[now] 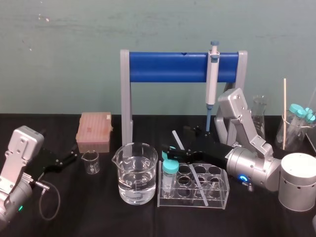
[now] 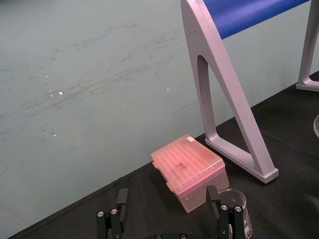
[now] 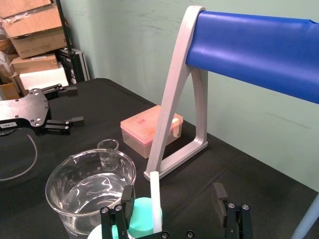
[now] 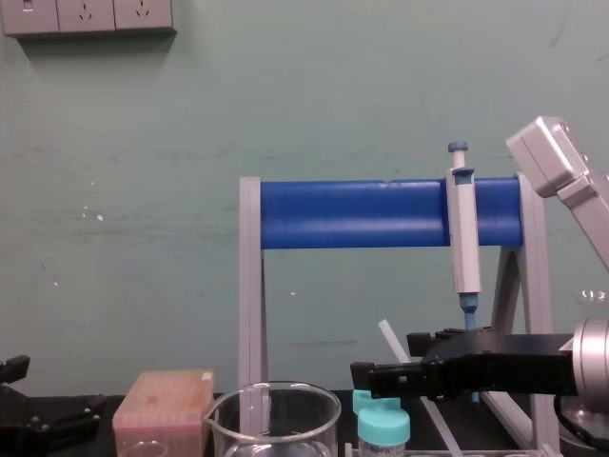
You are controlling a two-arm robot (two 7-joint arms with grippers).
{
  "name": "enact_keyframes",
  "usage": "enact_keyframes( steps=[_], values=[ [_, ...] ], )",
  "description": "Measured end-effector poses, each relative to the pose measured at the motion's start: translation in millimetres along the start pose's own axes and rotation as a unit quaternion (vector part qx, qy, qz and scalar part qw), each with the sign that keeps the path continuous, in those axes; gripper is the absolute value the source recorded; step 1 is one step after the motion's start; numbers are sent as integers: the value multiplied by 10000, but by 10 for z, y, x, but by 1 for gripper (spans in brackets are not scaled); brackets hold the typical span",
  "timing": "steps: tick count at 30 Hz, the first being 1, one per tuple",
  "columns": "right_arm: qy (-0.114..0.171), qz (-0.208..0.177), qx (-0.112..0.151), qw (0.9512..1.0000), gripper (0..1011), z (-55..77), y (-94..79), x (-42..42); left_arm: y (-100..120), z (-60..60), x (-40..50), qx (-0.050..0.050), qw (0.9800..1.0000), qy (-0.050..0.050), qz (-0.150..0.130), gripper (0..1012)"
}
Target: Pick up the stirring rod with one hand, then place it down.
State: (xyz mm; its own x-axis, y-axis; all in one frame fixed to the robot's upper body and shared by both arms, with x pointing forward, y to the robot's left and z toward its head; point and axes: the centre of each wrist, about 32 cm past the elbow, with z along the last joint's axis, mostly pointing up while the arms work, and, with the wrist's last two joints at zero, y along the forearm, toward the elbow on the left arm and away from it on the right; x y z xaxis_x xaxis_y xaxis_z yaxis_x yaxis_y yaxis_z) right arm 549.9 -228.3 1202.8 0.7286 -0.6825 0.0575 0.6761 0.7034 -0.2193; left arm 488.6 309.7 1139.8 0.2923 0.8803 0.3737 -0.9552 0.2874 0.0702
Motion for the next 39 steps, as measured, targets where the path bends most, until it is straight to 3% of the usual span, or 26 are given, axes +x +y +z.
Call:
enact_keyframes(
  steps=[3, 12, 33, 39],
  values=[
    [2, 1, -2, 10000, 997, 0, 0, 0, 0, 0, 0, 0, 10000, 0, 0, 1000],
    [13, 5, -7, 10000, 801, 0, -2, 2, 0, 0, 0, 0, 10000, 0, 0, 1000],
    [29, 13, -6, 10000, 112, 2, -2, 1, 0, 0, 0, 0, 10000, 0, 0, 1000],
    [37, -1, 48, 10000, 67, -1, -4, 0, 0, 0, 0, 0, 10000, 0, 0, 1000]
  ],
)
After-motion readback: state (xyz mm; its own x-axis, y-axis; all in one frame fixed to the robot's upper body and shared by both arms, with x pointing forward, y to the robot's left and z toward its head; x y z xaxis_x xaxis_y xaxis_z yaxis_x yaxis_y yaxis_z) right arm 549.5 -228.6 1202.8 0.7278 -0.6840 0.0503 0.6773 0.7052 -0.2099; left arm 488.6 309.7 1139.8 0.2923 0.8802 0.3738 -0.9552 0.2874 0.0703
